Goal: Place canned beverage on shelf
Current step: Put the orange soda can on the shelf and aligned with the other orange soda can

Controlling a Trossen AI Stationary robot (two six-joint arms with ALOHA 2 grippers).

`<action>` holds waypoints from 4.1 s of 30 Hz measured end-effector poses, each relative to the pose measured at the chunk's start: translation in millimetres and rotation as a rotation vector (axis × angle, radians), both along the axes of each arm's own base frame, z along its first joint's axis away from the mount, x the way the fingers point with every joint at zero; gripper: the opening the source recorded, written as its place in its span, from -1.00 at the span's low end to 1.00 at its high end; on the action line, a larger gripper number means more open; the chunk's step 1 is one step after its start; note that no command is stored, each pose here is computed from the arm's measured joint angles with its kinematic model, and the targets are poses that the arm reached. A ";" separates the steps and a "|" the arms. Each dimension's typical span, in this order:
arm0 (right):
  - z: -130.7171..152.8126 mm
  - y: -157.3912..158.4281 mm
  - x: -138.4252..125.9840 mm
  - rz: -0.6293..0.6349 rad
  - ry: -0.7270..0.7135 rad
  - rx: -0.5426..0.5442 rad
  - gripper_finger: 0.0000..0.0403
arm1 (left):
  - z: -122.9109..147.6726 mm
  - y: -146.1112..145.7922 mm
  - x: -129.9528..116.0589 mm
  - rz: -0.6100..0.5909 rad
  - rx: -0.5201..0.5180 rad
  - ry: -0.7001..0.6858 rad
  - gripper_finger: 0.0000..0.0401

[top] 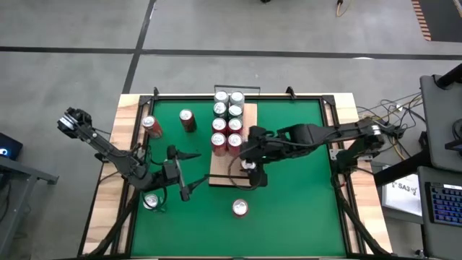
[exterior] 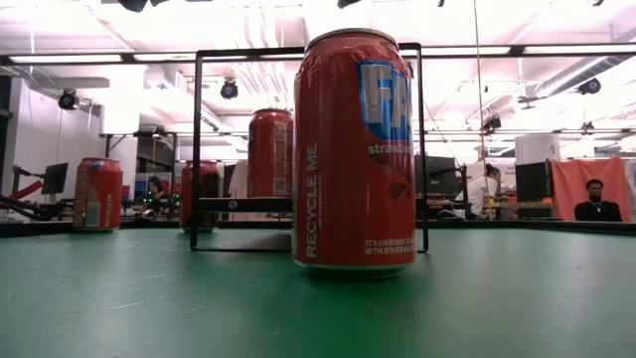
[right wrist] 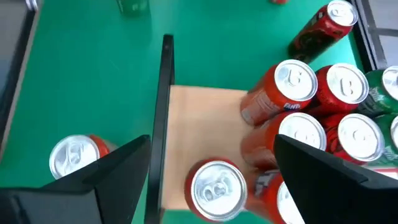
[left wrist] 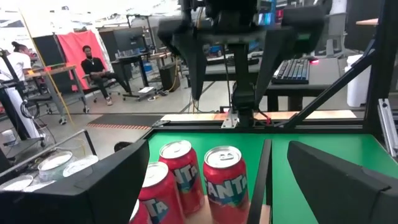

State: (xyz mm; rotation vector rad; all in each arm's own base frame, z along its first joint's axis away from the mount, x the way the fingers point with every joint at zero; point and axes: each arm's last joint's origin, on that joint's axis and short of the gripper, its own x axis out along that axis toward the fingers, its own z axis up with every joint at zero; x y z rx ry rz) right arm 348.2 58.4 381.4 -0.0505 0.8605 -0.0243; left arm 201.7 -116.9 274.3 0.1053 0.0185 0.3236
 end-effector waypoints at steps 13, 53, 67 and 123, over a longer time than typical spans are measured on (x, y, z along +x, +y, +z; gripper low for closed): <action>-43.5 -12.1 -66.7 -0.138 -0.309 0.217 0.62 | 3.7 2.7 -3.1 0.034 0.114 0.031 0.82; -107.9 -10.5 -67.6 -0.528 -0.009 0.351 -0.96 | 11.6 33.9 -1.5 0.038 0.470 0.174 -0.98; -100.7 -4.7 -36.7 -0.509 0.003 0.327 -0.96 | 12.7 41.0 -19.4 -0.091 0.456 0.202 -1.00; -79.2 -11.8 21.3 -0.526 -0.148 0.143 -0.96 | 7.8 50.1 -35.9 -0.081 0.440 0.199 -1.00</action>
